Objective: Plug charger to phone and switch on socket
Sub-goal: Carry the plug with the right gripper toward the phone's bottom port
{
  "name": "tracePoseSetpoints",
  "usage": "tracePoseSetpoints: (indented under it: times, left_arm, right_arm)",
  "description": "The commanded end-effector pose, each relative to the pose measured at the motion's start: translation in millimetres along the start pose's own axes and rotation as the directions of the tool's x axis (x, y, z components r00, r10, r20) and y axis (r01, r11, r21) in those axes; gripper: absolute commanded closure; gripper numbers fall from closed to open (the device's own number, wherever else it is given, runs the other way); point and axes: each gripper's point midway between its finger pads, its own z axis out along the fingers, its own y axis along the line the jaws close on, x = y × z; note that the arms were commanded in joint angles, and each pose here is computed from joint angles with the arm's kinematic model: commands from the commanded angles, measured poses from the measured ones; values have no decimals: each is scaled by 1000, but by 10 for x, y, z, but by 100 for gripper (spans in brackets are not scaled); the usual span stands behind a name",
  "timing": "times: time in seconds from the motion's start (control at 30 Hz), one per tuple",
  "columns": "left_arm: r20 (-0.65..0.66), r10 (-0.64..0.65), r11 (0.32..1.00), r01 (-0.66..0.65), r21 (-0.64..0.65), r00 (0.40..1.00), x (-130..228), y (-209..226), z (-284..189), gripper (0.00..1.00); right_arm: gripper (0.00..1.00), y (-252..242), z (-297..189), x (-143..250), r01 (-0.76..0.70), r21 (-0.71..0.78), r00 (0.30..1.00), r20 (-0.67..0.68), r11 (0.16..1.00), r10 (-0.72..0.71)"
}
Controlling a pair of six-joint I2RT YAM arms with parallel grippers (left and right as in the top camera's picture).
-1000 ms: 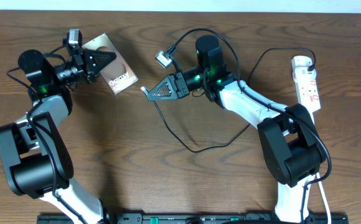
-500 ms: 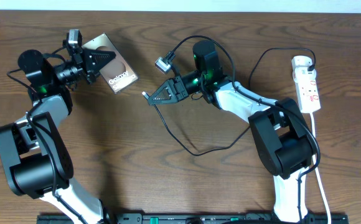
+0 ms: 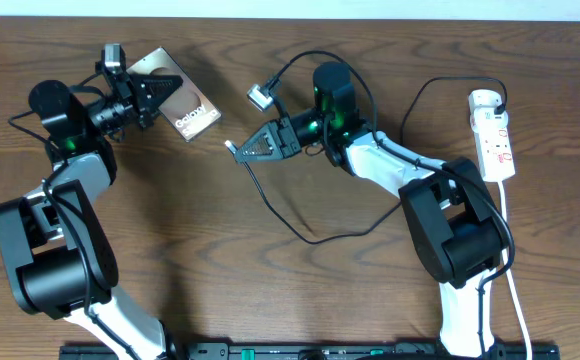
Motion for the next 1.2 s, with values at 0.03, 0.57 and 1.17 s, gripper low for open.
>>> tracePoseSetpoints:
  times: [0.03,0.57,1.17]
  left_arm:
    - [10,26,1000,-26,11,1000,-22,-119,114,93]
    - [5,50,997,-50,54,999,25,-308,244,93]
    - [-9,134,988,-133,75,991,68,-402,238,92]
  right_arm:
    - [99,71,57,-54,-45,-1,999,8,999,45]
    - [99,54,-34,-95,-46,7,999,28,999,46]
    - [99,62,-34,-108,-31,8,999,32,999,31]
